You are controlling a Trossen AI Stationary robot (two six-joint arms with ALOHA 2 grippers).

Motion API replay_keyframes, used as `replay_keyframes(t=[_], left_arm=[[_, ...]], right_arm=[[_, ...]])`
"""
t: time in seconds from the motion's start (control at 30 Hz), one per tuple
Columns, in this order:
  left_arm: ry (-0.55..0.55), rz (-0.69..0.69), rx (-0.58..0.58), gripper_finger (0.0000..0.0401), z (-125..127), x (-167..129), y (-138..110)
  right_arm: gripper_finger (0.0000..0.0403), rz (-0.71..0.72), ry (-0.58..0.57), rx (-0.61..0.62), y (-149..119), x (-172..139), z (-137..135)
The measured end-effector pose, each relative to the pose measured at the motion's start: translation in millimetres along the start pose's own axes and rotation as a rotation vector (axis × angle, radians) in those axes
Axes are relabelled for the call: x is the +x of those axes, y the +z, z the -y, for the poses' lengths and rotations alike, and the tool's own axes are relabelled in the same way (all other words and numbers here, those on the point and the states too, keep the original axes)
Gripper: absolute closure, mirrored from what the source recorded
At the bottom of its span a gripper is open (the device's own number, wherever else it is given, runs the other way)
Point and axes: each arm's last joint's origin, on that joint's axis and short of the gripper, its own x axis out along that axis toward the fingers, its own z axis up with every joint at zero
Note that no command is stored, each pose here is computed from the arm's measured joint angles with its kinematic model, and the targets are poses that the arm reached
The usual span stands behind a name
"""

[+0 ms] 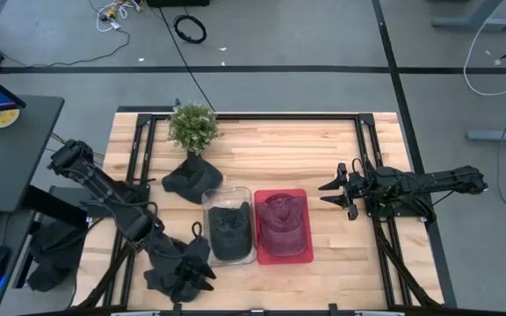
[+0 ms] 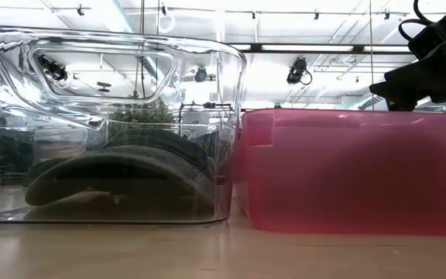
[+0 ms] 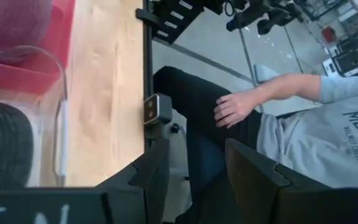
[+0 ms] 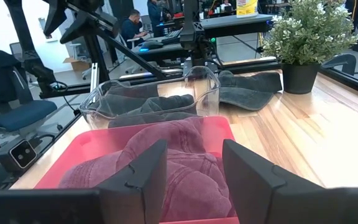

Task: Pick & Place hat
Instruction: Put the bottom black cap into the transparent bin

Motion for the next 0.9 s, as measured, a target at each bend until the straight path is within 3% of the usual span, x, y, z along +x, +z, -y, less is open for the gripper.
replay_keyframes(t=[0.47, 0.63, 0.9], left_arm=[[-0.034, 0.058, 0.045, 0.0240, 52.2, -5.0, -9.6], [0.146, 0.033, -0.018, 0.0240, 61.9, -3.8, -15.7], [0.496, -0.046, -0.226, 0.0240, 61.2, 5.3, -27.4]], right_arm=[[0.0243, -0.001, 0.000, 0.000, -0.1, 0.0, 0.0], [0.0243, 0.000, 0.000, 0.000, 0.0, 0.0, 0.0], [0.0243, 0.000, 0.000, 0.000, 0.0, 0.0, 0.0]])
